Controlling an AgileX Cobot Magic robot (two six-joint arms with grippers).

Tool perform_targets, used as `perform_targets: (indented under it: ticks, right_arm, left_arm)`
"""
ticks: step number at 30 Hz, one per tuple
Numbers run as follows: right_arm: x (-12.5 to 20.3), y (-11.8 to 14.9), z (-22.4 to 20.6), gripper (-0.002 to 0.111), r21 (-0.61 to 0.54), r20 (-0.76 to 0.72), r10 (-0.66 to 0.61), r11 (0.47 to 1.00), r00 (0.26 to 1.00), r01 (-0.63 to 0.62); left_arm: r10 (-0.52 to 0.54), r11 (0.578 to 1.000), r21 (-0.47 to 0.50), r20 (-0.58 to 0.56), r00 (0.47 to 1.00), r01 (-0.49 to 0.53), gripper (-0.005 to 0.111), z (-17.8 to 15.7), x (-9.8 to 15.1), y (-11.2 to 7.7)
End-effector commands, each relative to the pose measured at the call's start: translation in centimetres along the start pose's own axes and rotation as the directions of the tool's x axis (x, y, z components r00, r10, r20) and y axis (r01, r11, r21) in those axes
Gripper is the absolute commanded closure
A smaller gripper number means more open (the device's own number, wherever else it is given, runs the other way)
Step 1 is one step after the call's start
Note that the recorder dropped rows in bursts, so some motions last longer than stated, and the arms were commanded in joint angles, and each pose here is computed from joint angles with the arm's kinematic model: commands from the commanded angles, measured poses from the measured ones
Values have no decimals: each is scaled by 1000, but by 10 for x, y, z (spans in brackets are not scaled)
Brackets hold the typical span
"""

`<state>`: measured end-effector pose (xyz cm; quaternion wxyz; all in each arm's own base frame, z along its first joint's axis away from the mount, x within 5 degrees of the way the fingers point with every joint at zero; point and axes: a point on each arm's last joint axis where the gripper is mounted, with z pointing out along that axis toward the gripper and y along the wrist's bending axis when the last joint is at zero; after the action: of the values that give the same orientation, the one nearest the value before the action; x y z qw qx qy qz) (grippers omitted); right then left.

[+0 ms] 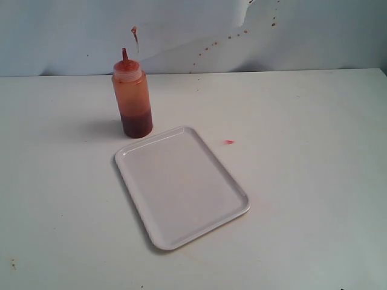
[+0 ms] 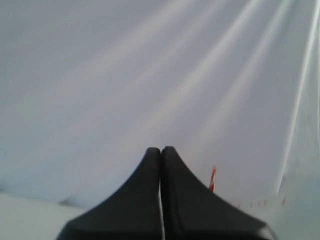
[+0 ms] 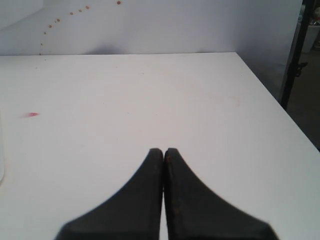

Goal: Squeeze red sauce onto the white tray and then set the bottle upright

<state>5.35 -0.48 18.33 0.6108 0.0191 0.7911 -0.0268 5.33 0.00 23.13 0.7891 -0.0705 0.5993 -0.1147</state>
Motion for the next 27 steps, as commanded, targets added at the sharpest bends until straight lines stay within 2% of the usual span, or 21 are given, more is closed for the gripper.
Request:
perform_targets:
  ticks: [1, 4, 8, 10, 11, 14, 16, 22, 24, 27]
  right_arm:
    - [1, 0, 0, 108, 6, 2, 1, 1000, 1000, -1]
    - [1, 0, 0, 108, 6, 2, 1, 1000, 1000, -1]
    - [1, 0, 0, 108, 6, 2, 1, 1000, 1000, -1]
    - [1, 0, 0, 108, 6, 2, 1, 1000, 1000, -1]
    - [1, 0, 0, 108, 6, 2, 1, 1000, 1000, -1]
    - [1, 0, 0, 108, 6, 2, 1, 1000, 1000, -1]
    - [1, 0, 0, 108, 6, 2, 1, 1000, 1000, -1]
    - [1, 0, 0, 108, 6, 2, 1, 1000, 1000, -1]
    - [1, 0, 0, 108, 6, 2, 1, 1000, 1000, -1]
    - [1, 0, 0, 108, 6, 2, 1, 1000, 1000, -1]
  left_arm:
    - [-141, 990, 62, 280, 950, 128, 107, -1, -25, -2]
    - [-124, 992, 63, 298, 947, 110, 107, 10, -27, -3]
    - [-69, 998, -6, 76, 995, 70, 107, 49, -9, -2]
    - [-10, 1000, 21, -25, 1000, 10, 107, 76, -1, -6]
    - [22, 998, 67, -84, 996, -16, 107, 92, 7, -10]
    - [141, 954, 289, -223, 965, -73, 107, 135, 40, -26]
    - [171, 922, 384, -310, 935, -42, 107, 161, 76, -28]
    - [143, 885, 459, -425, 894, 77, 107, 208, 164, -18]
    - [186, 859, 506, -453, 872, 80, 107, 216, 190, -16]
    - [278, 820, 572, -437, 856, 26, 107, 225, 220, -12]
